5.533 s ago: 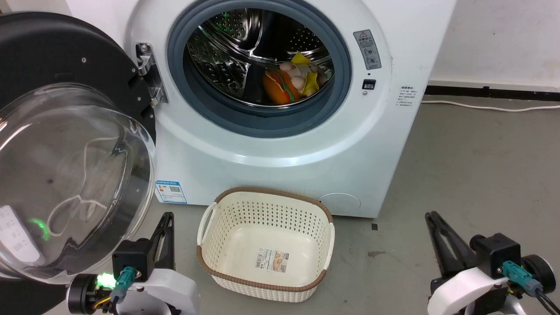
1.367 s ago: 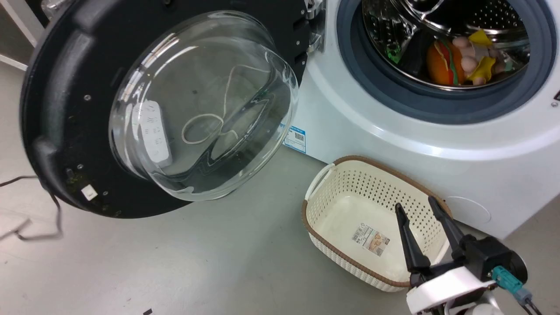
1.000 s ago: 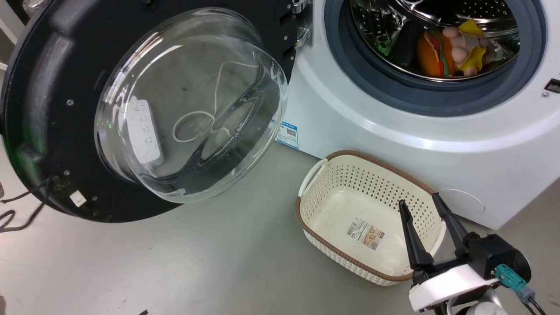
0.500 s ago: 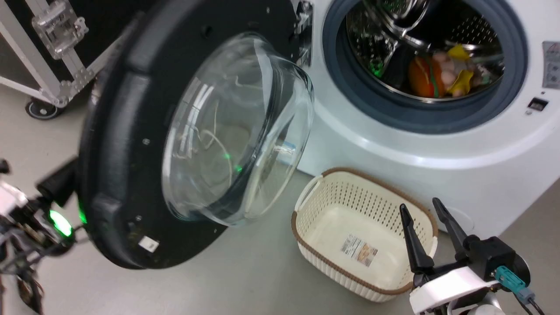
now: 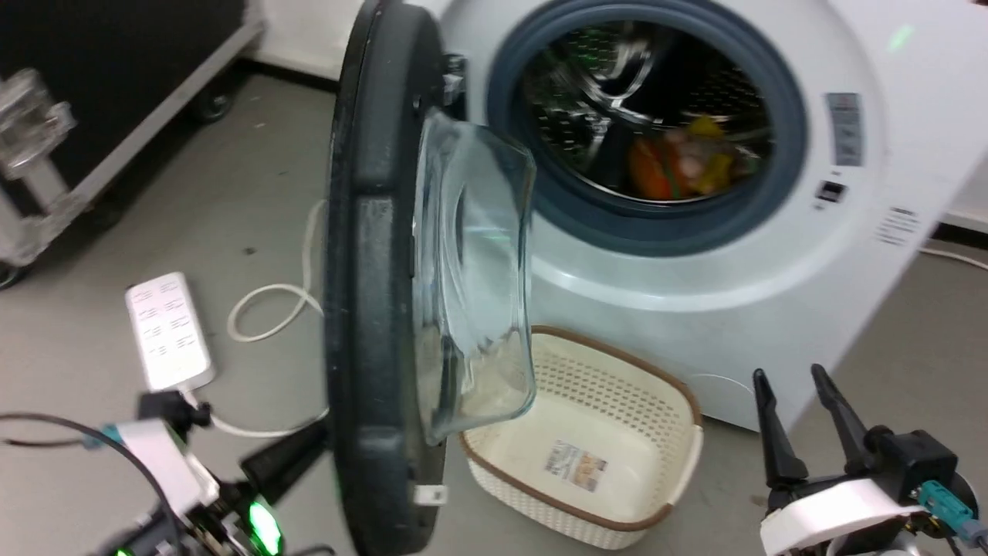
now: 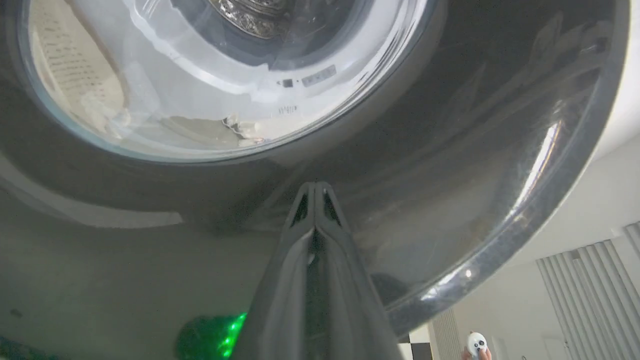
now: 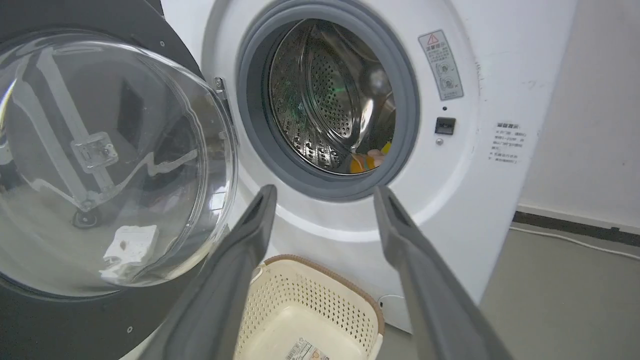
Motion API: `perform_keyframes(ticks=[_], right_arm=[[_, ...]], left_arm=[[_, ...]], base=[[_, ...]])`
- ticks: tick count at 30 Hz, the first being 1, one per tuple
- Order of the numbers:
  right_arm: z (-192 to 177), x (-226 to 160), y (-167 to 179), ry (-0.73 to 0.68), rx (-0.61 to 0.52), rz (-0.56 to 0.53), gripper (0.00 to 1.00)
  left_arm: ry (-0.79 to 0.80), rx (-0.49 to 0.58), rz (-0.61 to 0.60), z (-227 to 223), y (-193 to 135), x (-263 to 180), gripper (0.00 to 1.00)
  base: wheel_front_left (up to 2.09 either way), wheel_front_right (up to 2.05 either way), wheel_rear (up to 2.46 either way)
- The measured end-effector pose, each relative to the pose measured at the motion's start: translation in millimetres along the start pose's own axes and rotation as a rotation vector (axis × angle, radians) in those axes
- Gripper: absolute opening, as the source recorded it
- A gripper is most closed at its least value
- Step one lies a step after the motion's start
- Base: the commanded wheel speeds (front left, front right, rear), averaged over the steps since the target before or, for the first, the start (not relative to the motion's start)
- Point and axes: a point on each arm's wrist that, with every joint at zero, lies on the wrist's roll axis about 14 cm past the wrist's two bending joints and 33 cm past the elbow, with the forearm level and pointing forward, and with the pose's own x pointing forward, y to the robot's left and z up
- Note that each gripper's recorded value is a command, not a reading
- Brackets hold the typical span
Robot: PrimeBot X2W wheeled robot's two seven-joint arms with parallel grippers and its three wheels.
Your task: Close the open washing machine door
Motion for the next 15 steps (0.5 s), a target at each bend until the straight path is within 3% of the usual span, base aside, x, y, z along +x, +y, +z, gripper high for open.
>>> perform_keyframes(ticks=[15], right_arm=[[3,-63,-94,0.021,-0.077,-0.298,1.0]], left_arm=[[0.271,-0.258,-0.035,-105,34,107,0.0]], base=[[0.0,0.0,0.0]])
